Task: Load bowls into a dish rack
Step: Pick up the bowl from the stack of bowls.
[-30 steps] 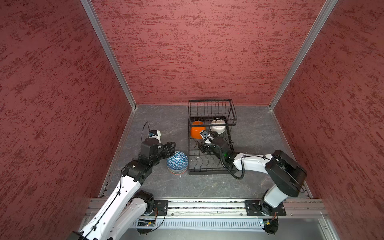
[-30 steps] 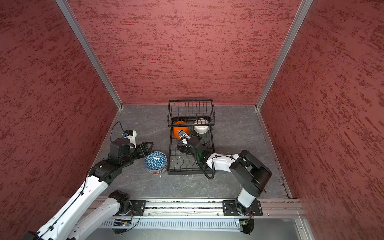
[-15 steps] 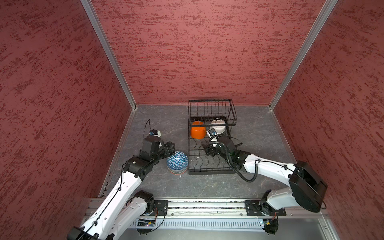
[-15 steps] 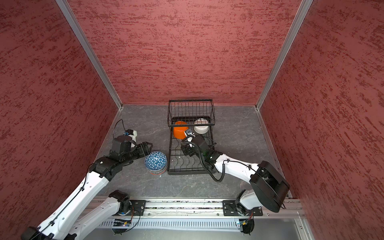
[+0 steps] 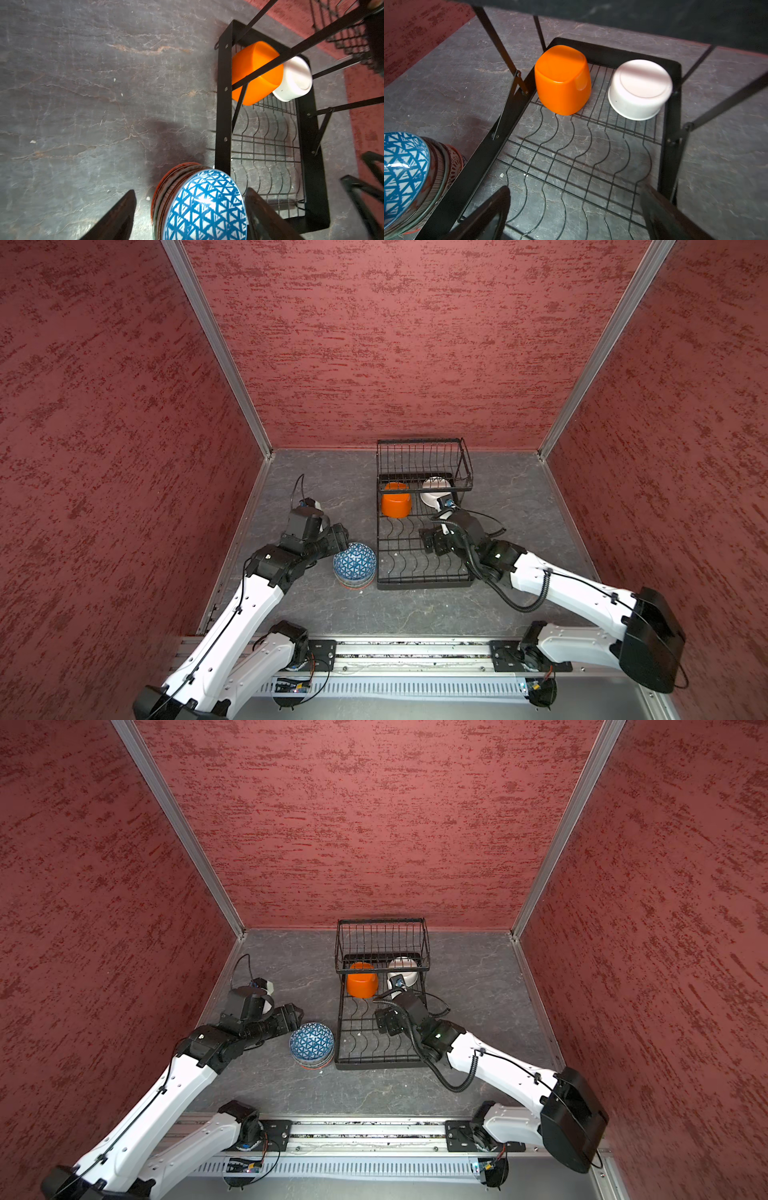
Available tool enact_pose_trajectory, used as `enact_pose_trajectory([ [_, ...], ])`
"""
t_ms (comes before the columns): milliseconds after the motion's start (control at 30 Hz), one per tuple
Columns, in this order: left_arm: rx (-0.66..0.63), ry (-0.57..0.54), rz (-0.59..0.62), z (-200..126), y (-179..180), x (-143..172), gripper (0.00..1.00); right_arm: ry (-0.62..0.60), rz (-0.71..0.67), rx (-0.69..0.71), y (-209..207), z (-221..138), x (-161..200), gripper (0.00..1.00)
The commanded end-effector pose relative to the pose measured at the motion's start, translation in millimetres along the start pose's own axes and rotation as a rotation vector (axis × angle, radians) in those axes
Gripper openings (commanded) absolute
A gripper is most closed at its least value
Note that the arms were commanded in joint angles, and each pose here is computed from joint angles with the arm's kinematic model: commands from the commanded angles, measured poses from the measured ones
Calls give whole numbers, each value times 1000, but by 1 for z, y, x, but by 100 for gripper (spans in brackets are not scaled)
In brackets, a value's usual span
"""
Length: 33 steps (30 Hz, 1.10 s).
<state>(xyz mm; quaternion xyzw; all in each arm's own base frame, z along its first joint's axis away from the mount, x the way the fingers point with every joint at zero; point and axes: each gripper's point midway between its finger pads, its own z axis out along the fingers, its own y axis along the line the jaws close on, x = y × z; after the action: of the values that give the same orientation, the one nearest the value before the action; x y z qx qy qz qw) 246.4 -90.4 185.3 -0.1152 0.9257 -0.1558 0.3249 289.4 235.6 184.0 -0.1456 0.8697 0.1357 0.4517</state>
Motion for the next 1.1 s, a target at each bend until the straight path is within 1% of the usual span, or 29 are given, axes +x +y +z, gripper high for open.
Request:
enact_pose_trajectory([
  [0, -36, 9, 29, -9, -1, 3, 83, -24, 63, 64, -13, -19, -12, 99],
  [167, -76, 36, 68, -15, -5, 13, 84, -40, 78, 89, -21, -35, -19, 99],
  [367, -208, 115, 127, -20, 3, 34, 84, 19, 67, 137, -26, -38, -20, 99],
  [533, -303, 158, 156, -24, 10, 47, 84, 6, 95, 133, -25, -43, -26, 99],
  [733, -317, 190, 156, -23, 11, 56, 84, -48, 115, 84, -20, -50, -38, 99],
  [833, -325, 196, 154, -22, 12, 57, 83, -50, 141, 74, -20, -52, -42, 98],
  [1067, -347, 218, 171, -14, 10, 58, 82, -23, 194, 103, -27, -45, -41, 88],
])
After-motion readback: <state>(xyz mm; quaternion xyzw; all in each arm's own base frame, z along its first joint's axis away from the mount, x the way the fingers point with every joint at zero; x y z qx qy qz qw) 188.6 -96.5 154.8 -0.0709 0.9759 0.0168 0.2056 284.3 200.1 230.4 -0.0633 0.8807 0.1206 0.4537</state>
